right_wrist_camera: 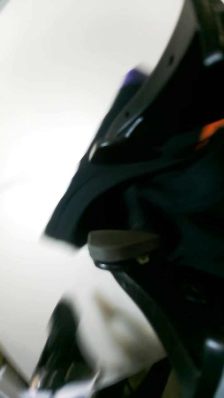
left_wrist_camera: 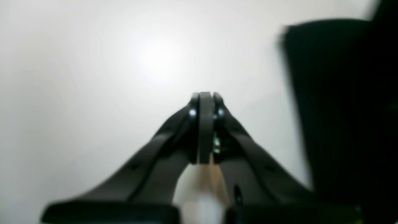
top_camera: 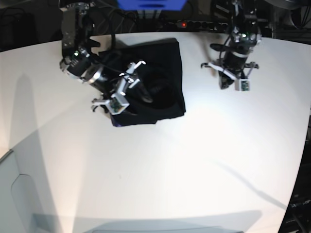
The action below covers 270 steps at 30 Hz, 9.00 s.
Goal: Fold the T-shirt properly
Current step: 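Press and tuck the folded bundle's edges with both grippers, then grasp the bundle's side with the left gripper and square it, then rotate the folded bundle with the left gripper so the print faces the robot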
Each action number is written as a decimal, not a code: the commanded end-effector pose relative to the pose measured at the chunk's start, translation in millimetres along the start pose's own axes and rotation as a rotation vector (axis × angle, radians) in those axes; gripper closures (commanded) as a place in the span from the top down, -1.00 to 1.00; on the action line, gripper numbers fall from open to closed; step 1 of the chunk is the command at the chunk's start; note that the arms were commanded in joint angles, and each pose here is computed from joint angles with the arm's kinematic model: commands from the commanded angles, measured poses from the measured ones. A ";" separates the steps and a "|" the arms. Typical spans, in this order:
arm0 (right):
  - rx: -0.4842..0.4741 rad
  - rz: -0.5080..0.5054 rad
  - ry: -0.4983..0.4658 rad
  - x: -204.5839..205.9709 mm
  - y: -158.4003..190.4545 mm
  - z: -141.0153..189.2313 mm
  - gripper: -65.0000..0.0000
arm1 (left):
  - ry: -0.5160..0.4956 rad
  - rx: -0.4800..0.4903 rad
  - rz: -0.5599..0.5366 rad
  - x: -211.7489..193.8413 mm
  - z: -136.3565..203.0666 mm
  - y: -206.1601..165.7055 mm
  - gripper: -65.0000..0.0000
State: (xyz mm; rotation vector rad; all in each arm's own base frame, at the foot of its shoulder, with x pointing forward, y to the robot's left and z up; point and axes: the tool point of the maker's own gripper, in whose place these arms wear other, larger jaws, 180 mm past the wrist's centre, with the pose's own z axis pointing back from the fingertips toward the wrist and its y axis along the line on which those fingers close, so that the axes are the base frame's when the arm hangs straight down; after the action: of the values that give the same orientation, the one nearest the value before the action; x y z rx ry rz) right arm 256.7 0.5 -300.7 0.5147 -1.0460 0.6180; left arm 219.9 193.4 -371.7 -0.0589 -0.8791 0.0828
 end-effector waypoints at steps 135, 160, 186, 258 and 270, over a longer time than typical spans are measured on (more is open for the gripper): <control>0.434 0.112 0.169 -60.7 121.2 -12.3 0.06 | -0.035 -0.203 0.208 45.9 46.3 42.6 -0.89; -0.119 0.087 0.015 -1.0 -56.2 32.9 0.05 | -0.116 -0.135 0.313 51.6 54.1 57.9 -0.85; -0.338 -0.031 0.094 -42.3 -116.2 80.7 0.06 | 0.077 -0.563 0.571 1.4 7.6 -125.9 0.33; -0.435 -0.049 0.101 -47.5 -139.8 105.3 0.06 | 0.272 -0.635 0.033 -20.7 -62.2 -149.8 -1.00; -0.571 -0.106 0.091 -55.9 -163.3 139.7 0.06 | 0.323 -0.823 -0.657 11.8 -90.1 -200.4 -1.00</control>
State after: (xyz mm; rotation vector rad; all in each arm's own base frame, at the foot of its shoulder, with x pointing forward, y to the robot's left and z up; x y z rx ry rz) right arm 254.2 -220.4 -324.3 0.0446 -0.9897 0.2140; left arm 298.7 -4.4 -410.4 -0.5414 -0.5037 -0.8752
